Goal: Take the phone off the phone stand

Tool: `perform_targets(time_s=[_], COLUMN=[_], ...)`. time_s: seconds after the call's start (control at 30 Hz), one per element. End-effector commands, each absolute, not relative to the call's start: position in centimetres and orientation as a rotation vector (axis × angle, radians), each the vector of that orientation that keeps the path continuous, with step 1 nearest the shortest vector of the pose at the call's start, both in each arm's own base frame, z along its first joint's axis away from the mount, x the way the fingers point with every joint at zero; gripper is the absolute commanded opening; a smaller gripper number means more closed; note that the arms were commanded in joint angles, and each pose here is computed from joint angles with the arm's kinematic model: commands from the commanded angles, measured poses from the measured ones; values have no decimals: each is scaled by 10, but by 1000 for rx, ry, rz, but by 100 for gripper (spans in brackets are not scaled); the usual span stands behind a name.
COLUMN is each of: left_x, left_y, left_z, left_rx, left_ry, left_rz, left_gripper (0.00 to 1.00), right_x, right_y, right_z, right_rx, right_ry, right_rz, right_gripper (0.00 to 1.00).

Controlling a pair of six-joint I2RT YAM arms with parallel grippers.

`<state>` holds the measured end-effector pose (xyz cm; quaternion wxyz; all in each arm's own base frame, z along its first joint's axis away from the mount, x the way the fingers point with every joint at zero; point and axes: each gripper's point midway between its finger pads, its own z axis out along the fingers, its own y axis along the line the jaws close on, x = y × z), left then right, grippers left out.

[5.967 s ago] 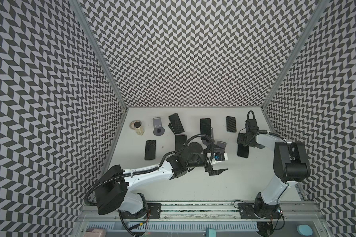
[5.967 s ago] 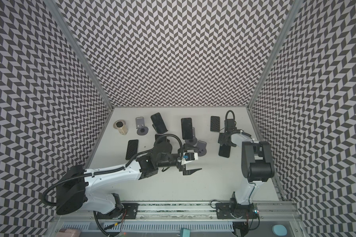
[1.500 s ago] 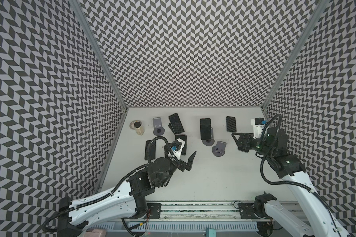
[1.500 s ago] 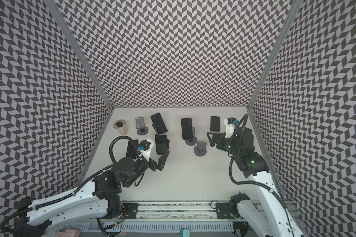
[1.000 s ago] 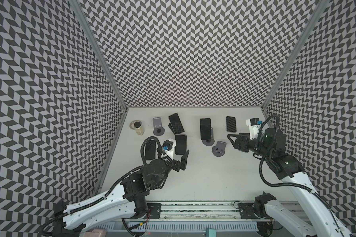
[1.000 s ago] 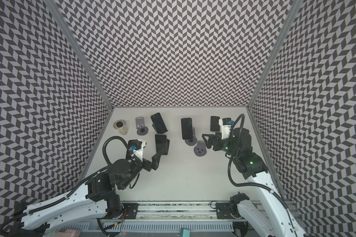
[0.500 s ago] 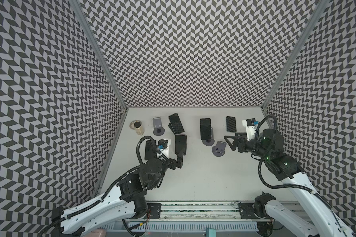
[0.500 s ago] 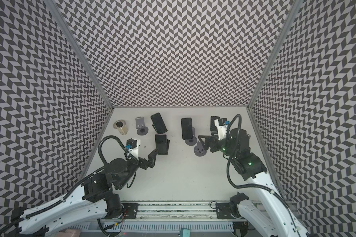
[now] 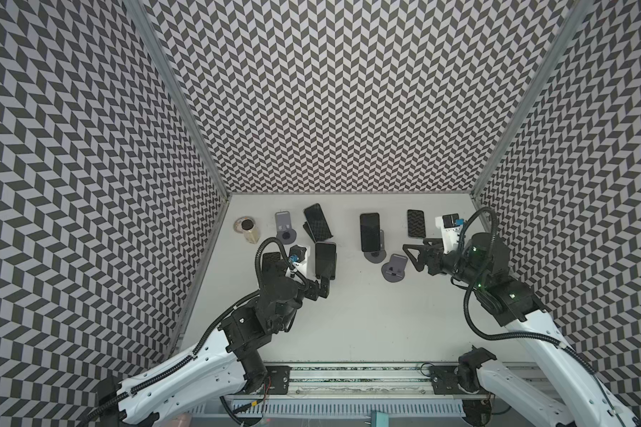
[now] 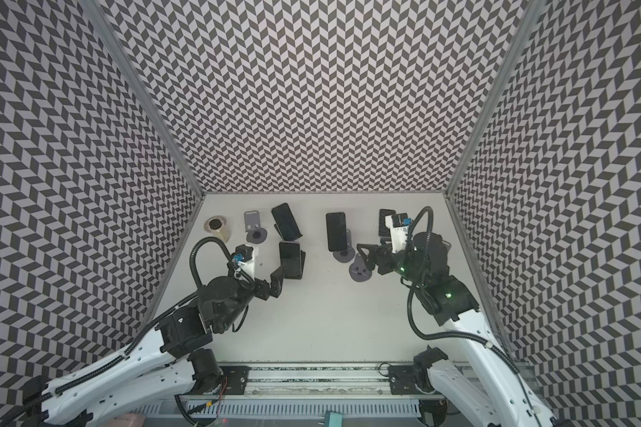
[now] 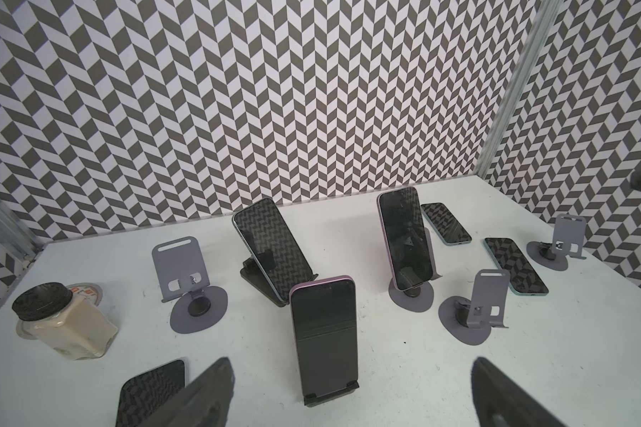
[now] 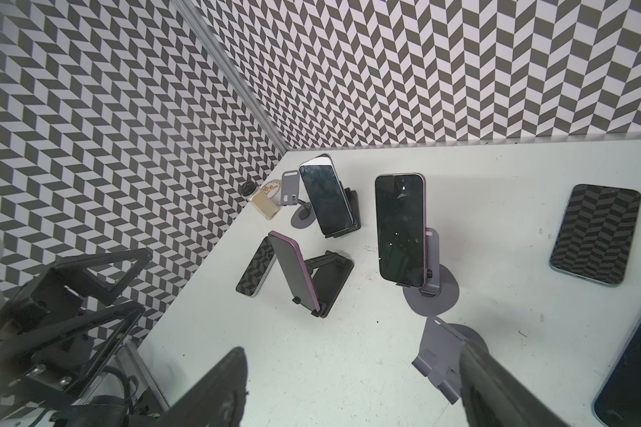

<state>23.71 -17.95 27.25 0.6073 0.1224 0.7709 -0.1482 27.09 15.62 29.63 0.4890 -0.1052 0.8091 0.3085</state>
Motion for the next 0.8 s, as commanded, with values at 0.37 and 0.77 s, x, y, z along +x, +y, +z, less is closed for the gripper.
perform_targets(time_s=[0.37,0.77], left_x=[251,269], left_y=[-186,-195], left_z=[245,229], left_rx=[251,232], left_ry=[1855,1915], left_rz=[-435,-440], left_gripper=[100,100], right_x=[277,278], right_y=[159,166], right_z=[294,296], right_rx=[-280,-280], right_ry=[1927,1907], right_rz=[719,780], right_gripper=[86,86])
